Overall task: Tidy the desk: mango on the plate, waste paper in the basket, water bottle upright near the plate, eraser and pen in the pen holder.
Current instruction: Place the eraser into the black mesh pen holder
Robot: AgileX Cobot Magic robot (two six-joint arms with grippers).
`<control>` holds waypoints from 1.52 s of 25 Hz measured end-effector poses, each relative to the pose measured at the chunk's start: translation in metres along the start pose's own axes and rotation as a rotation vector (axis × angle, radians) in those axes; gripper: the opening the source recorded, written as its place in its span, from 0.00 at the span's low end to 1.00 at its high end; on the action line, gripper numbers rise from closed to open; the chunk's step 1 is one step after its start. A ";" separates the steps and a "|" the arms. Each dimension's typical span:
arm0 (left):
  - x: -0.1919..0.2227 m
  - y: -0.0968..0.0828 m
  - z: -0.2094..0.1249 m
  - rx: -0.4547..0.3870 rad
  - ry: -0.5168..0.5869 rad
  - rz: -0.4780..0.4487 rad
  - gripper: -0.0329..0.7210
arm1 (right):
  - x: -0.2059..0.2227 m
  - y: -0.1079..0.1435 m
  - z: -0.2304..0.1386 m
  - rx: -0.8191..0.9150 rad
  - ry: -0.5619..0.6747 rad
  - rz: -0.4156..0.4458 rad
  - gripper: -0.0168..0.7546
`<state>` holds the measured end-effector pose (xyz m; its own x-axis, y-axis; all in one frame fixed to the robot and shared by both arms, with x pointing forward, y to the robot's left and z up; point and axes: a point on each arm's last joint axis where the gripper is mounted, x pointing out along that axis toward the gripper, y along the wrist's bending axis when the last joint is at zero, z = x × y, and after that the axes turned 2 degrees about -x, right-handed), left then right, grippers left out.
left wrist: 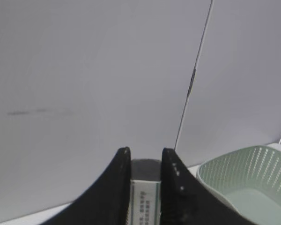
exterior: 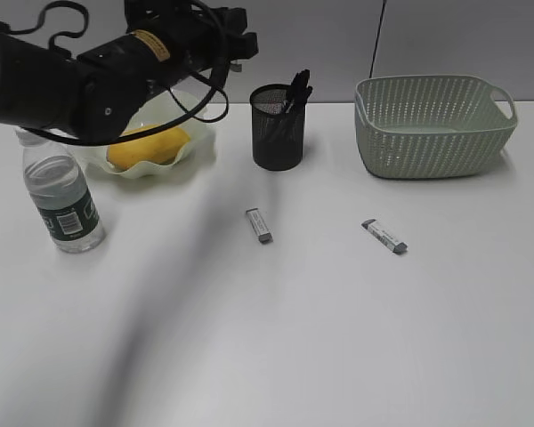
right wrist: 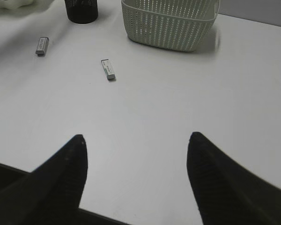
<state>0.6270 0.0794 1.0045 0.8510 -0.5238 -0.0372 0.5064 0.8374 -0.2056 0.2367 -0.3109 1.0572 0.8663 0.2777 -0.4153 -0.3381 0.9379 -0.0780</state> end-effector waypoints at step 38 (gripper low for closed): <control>0.052 -0.003 0.013 0.044 0.149 0.016 0.63 | 0.000 -0.002 0.000 0.026 0.000 -0.020 0.71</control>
<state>0.6716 0.0517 1.0157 0.8307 -0.5247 -0.1859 0.5010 0.8503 -0.1610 0.2374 -0.3126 1.0572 0.8727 0.2592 -0.4137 -0.3112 0.9483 -0.0624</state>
